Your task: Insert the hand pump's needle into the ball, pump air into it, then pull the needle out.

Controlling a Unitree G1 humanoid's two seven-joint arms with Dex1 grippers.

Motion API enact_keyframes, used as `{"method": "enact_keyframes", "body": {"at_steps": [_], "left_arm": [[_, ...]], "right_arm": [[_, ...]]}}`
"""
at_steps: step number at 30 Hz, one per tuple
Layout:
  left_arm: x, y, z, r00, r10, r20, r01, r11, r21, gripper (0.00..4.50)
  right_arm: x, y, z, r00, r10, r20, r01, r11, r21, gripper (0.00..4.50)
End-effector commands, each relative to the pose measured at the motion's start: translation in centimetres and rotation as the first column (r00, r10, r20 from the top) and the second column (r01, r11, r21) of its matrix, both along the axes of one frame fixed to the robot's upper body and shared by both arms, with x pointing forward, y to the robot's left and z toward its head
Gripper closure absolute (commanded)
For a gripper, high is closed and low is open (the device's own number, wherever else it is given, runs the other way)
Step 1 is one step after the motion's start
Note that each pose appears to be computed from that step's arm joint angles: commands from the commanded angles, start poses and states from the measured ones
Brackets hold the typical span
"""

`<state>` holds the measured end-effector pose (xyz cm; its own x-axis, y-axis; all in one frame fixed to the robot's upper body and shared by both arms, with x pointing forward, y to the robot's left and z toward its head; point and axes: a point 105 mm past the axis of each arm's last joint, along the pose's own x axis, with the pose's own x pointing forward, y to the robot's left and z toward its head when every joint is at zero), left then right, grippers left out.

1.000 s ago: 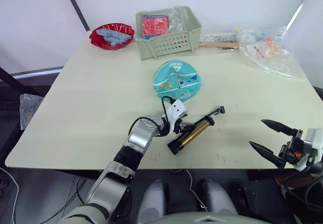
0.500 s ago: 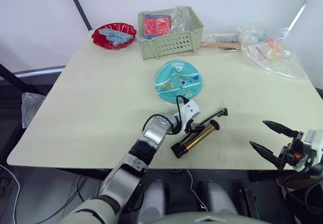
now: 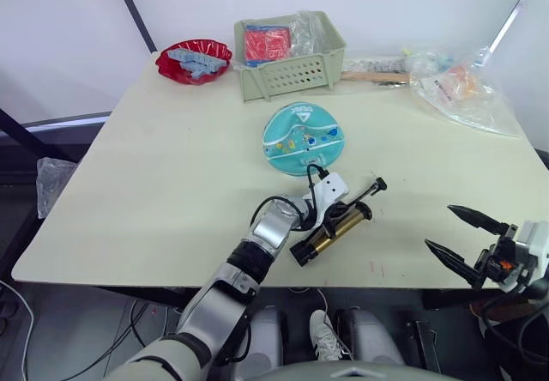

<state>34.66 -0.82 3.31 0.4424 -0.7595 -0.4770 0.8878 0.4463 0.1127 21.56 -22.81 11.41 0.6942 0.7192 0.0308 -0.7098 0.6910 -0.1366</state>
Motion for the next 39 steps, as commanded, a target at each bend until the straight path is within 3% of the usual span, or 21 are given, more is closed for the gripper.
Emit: {"method": "enact_keyframes", "body": {"at_steps": [1,5,14,23,39], "left_arm": [[-0.1,-0.7,2.1,0.994,-0.038,0.101,0.045,0.997,-0.065,4.47],[-0.3,-0.9,4.1,0.981,-0.048,0.187,0.078,0.984,-0.158,4.47],[-0.5,-0.1,6.2,0.953,-0.089,0.29,0.162,0.957,-0.239,4.47],[-1.3,0.5,6.9,0.924,-0.187,0.334,0.28,0.926,-0.255,4.47],[-1.9,0.2,6.5,0.916,-0.216,0.337,0.31,0.916,-0.254,4.47]], "right_arm": [[0.1,0.8,1.3,1.0,-0.001,0.015,0.0,0.999,0.046,0.0],[1.1,1.1,1.5,0.996,-0.089,-0.031,0.093,0.986,0.136,0.0],[3.4,2.4,1.4,0.96,-0.212,-0.181,0.254,0.935,0.25,0.0],[5.3,4.2,2.7,0.929,-0.152,-0.339,0.294,0.858,0.421,0.0],[6.4,6.2,3.5,0.913,-0.076,-0.401,0.282,0.827,0.487,0.0]]}}
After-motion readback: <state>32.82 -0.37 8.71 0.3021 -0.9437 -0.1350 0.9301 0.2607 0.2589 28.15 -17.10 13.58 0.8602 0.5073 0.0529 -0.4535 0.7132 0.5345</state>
